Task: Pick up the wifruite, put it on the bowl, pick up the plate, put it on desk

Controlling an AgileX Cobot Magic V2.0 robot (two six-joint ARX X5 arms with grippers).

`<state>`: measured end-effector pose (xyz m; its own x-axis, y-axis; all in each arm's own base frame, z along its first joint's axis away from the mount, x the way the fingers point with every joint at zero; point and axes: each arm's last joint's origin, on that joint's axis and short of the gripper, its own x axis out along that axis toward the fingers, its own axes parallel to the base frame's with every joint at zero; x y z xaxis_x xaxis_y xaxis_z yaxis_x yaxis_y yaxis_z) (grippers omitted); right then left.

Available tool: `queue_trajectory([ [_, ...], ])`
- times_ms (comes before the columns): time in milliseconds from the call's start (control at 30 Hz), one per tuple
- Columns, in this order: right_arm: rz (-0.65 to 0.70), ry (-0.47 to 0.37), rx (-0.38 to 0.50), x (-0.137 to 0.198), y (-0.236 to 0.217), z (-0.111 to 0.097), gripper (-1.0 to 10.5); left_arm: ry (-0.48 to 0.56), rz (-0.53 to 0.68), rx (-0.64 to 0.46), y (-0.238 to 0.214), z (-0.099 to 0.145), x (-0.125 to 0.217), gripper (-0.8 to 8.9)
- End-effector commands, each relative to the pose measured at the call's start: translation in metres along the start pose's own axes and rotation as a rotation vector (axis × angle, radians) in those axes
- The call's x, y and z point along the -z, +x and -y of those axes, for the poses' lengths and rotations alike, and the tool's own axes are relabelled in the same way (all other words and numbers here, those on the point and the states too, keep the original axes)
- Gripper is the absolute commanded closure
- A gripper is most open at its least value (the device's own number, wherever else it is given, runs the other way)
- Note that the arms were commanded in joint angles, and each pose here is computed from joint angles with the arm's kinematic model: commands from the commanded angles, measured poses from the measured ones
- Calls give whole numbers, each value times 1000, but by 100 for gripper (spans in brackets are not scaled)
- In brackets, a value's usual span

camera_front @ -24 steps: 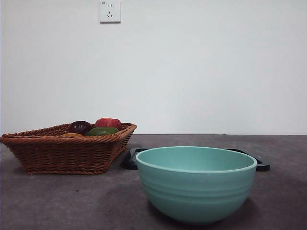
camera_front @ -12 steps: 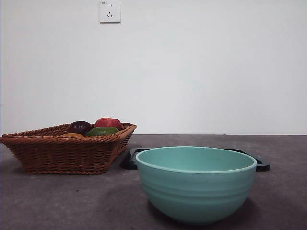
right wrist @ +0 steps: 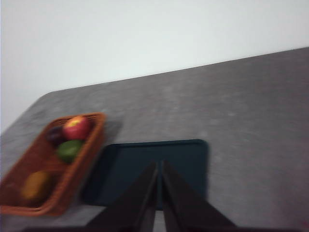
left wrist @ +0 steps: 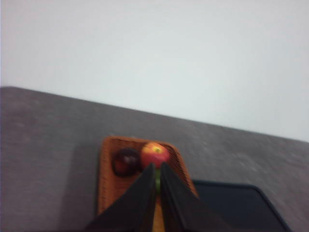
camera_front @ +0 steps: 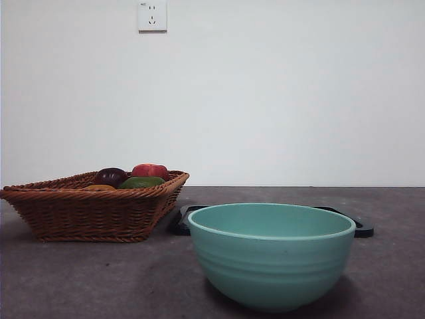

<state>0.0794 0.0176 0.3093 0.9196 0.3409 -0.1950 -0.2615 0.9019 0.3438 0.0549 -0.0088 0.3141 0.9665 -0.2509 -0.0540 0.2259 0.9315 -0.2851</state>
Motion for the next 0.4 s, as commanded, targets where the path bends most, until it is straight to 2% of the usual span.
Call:
queue_trajectory([
  [33, 5, -30, -69, -13, -3, -8, 940, 3, -33, 48, 0, 4, -9, 798],
  [167, -26, -37, -152, -27, -2, -17, 940, -1, -105, 108, 7, 8, -16, 798],
  [400, -189, -82, -212, -33, 0, -24, 940, -3, -183, 226, 13, 18, -26, 798],
])
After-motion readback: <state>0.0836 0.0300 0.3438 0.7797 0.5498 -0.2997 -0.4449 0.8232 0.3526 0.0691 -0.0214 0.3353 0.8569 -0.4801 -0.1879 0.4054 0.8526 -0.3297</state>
